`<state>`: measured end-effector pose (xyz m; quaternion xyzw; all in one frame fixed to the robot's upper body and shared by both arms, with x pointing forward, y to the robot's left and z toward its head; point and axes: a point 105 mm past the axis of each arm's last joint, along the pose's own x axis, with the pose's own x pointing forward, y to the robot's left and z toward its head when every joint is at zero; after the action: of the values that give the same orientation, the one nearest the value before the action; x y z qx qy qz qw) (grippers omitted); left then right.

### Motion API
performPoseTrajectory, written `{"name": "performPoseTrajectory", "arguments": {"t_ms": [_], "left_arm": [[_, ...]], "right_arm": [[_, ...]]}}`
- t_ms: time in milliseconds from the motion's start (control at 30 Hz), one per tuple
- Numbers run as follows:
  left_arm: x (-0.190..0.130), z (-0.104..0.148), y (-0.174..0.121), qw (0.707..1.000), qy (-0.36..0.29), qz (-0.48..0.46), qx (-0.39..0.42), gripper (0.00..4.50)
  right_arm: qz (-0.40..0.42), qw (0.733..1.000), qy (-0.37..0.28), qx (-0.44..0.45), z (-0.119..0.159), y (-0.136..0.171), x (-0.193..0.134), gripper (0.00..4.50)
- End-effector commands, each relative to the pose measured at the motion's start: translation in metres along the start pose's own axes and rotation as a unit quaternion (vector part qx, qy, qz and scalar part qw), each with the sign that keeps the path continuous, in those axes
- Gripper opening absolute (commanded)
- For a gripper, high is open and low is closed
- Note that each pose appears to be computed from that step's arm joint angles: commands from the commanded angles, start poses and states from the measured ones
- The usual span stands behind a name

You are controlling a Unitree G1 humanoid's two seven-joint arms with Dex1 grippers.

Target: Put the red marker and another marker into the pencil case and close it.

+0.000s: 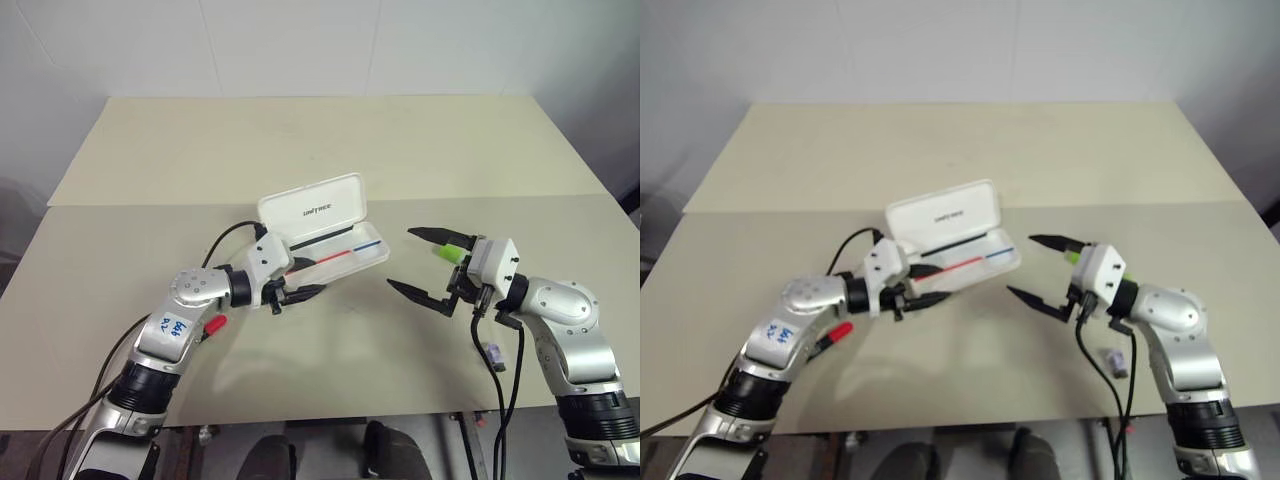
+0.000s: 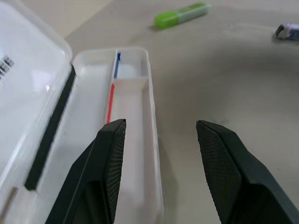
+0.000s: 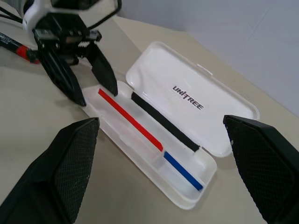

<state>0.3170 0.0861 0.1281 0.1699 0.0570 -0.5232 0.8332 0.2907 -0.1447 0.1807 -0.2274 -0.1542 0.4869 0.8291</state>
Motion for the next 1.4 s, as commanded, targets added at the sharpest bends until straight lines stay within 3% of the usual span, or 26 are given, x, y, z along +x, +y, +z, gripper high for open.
{"name": "performPoseTrajectory", "arguments": {"t_ms": [33, 567, 933, 1033, 1233, 1400], "left_arm": [[-0.002, 0.001, -0.002, 1.000, 0.015, -0.009, 0.007, 2.52], [-0.004, -0.014, 0.012, 0.993, 0.118, -0.025, 0.003, 2.52], [0.006, -0.026, -0.004, 0.982, 0.177, -0.072, -0.007, 2.52], [0.009, -0.027, -0.004, 0.981, 0.181, -0.068, -0.004, 1.91], [0.012, -0.029, -0.006, 0.980, 0.186, -0.073, 0.008, 0.02], [0.012, -0.030, -0.011, 0.978, 0.189, -0.085, 0.003, 0.02]], "right_arm": [[0.000, 1.000, -0.014, -0.013, 0.014, 0.000, -0.001, 4.50], [0.047, 0.999, 0.018, -0.016, 0.019, 0.002, -0.017, 4.50], [0.072, 0.996, 0.039, -0.024, 0.030, -0.002, -0.027, 4.50], [0.071, 0.996, 0.039, -0.028, 0.032, -0.002, -0.027, 4.50], [0.067, 0.996, 0.037, -0.036, 0.036, -0.005, -0.026, 4.50], [0.066, 0.996, 0.036, -0.040, 0.037, -0.007, -0.025, 4.50]]}}
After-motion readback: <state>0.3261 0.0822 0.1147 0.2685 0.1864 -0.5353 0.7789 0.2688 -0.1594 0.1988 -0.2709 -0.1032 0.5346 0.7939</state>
